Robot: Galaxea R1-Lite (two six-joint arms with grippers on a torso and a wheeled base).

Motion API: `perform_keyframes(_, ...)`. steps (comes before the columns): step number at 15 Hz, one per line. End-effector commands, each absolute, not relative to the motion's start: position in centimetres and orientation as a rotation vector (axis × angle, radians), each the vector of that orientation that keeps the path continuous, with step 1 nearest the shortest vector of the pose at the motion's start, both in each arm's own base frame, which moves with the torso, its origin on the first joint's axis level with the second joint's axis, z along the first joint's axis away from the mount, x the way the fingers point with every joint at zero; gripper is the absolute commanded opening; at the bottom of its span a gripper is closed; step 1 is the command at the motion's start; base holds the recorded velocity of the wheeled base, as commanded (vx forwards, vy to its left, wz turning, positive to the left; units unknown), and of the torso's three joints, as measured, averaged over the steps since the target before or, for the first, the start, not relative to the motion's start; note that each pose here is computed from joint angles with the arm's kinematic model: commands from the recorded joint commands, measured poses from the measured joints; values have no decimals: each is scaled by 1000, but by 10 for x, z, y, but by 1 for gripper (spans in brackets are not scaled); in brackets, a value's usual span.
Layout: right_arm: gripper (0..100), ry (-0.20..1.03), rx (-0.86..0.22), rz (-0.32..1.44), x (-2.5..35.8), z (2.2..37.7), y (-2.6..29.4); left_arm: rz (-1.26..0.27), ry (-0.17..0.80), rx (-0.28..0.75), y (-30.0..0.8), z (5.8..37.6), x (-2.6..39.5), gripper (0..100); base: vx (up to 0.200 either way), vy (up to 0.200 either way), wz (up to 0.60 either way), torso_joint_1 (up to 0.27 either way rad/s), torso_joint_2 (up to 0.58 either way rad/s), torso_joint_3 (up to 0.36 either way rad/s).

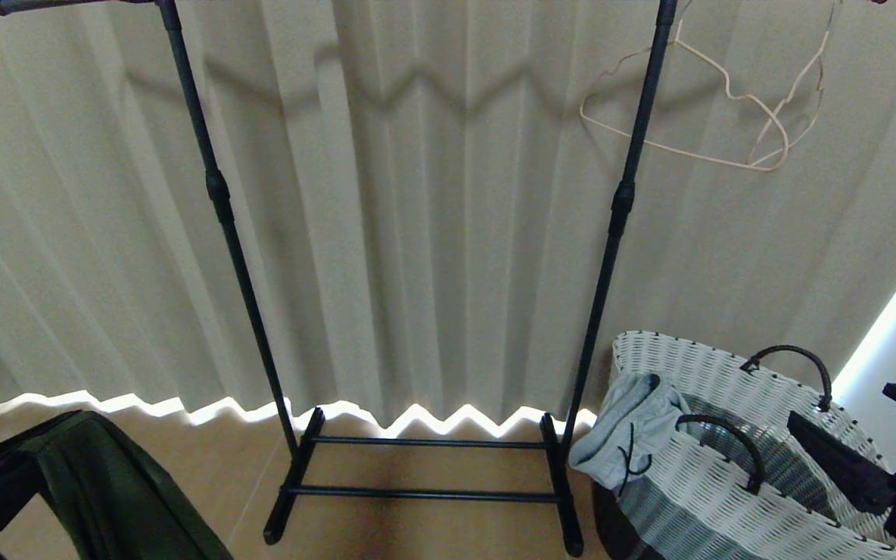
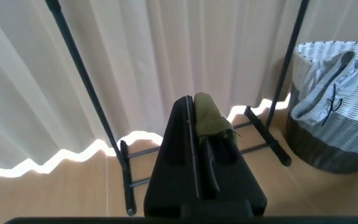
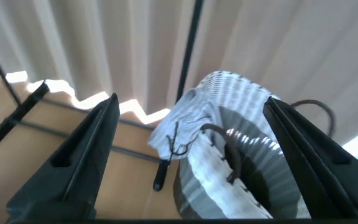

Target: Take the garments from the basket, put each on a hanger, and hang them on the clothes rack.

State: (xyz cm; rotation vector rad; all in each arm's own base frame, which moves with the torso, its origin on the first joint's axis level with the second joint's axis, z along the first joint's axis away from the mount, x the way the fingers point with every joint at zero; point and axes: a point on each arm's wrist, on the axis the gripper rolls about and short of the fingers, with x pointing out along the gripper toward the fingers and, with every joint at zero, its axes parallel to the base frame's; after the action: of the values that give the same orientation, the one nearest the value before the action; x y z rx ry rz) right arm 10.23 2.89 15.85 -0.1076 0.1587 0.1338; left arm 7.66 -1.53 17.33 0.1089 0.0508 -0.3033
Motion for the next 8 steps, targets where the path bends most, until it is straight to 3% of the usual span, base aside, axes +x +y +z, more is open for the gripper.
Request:
perform_keyframes(1, 100, 113, -95, 125, 93, 161, 26, -326, 24, 109, -15, 173, 70, 0, 0, 0, 0, 0, 0, 0)
perform_keyframes(3, 100, 96, -92, 115, 89, 163, 24, -467, 33, 100, -19, 173, 73, 0, 0, 0, 0, 0, 0, 0)
perform_keyframes(8, 100, 160, -106, 120, 91, 151, 25, -500, 64, 45, -21, 176, 81, 0, 0, 0, 0, 0, 0, 0)
